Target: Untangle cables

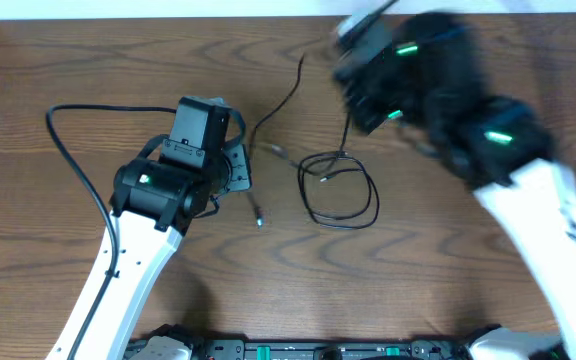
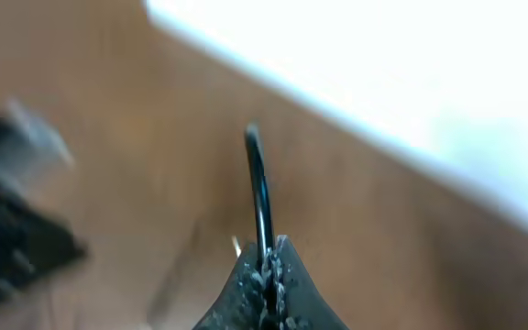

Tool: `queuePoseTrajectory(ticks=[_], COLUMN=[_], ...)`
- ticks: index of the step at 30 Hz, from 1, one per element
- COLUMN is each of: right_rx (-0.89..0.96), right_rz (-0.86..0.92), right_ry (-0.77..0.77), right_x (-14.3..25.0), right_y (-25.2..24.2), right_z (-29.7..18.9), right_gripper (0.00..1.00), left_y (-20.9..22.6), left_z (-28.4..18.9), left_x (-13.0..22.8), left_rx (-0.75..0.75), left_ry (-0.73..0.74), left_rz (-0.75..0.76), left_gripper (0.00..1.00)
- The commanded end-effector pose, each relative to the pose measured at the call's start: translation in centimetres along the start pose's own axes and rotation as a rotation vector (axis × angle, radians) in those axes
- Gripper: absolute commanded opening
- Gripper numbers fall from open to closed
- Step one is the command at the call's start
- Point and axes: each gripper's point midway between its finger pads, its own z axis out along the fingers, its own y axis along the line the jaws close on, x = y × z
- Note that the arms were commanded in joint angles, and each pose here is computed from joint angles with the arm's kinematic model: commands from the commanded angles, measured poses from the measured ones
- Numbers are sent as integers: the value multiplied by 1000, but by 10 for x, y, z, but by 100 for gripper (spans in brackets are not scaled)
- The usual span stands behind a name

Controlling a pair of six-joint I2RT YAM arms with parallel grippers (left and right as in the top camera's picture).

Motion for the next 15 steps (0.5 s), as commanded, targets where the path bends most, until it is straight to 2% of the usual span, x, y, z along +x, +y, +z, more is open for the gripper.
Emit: queuePoseTrajectory(ticks=[1, 8, 11, 15], right_rx=[58, 187, 280, 463], right_rz=[84, 24, 41, 104], right_ry=[-195, -539, -557, -492], right_x=[-55, -129, -130, -110], right_y=[-14, -34, -56, -104], right_z=[-61, -157, -168, -170], right_gripper=[1, 1, 1, 1], left_y=[2, 4, 5, 6], left_z=[4, 6, 6, 6], left_x=[2, 6, 8, 12], left_rx=[-15, -25, -29, -33], left_ry=[18, 39, 48, 62], left_rz=[3, 3, 4, 4], left_gripper=[36, 36, 36, 36])
